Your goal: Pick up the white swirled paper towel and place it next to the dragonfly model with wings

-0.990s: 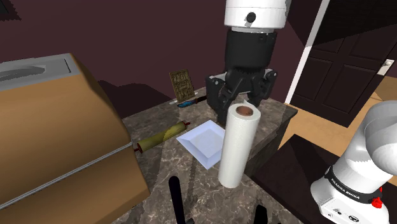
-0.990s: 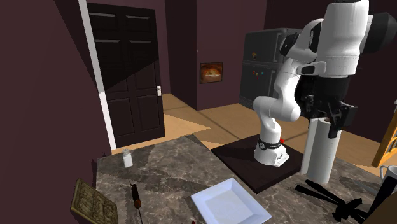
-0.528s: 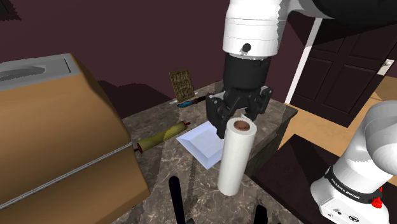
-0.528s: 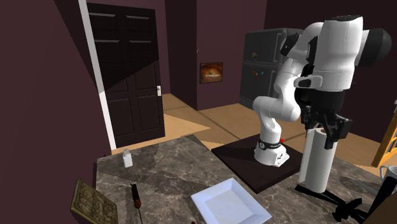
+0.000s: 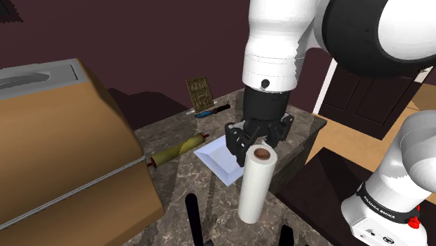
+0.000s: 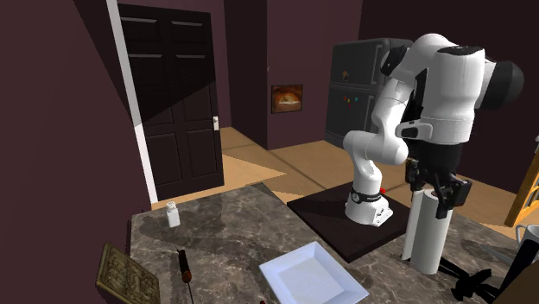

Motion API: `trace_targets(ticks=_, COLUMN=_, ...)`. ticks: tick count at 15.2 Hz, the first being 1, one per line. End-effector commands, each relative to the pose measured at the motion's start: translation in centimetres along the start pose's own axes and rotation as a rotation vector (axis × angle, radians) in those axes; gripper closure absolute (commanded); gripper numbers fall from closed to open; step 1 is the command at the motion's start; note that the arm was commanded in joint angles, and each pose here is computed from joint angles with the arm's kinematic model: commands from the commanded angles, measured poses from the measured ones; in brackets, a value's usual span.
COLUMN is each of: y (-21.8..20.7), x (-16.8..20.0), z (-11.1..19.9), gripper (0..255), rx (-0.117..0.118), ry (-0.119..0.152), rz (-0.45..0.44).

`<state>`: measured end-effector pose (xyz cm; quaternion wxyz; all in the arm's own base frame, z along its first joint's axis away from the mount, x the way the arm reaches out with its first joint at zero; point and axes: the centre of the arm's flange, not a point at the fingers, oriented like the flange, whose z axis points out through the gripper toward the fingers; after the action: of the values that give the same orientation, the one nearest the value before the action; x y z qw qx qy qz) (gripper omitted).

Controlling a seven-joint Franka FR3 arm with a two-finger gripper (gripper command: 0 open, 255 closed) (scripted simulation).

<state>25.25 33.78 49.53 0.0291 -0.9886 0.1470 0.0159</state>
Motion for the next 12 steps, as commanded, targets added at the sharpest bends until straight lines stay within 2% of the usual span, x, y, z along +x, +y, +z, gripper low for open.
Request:
trace_targets(ticks=1, y=0.1, x=0.1, z=1.2, gripper=255, rx=0.000, ry=0.000, rz=0.000)
trace_targets(ticks=12, y=0.4, x=0.3, z=7.0, gripper=255, rx=0.000, ry=0.000, rz=0.000)
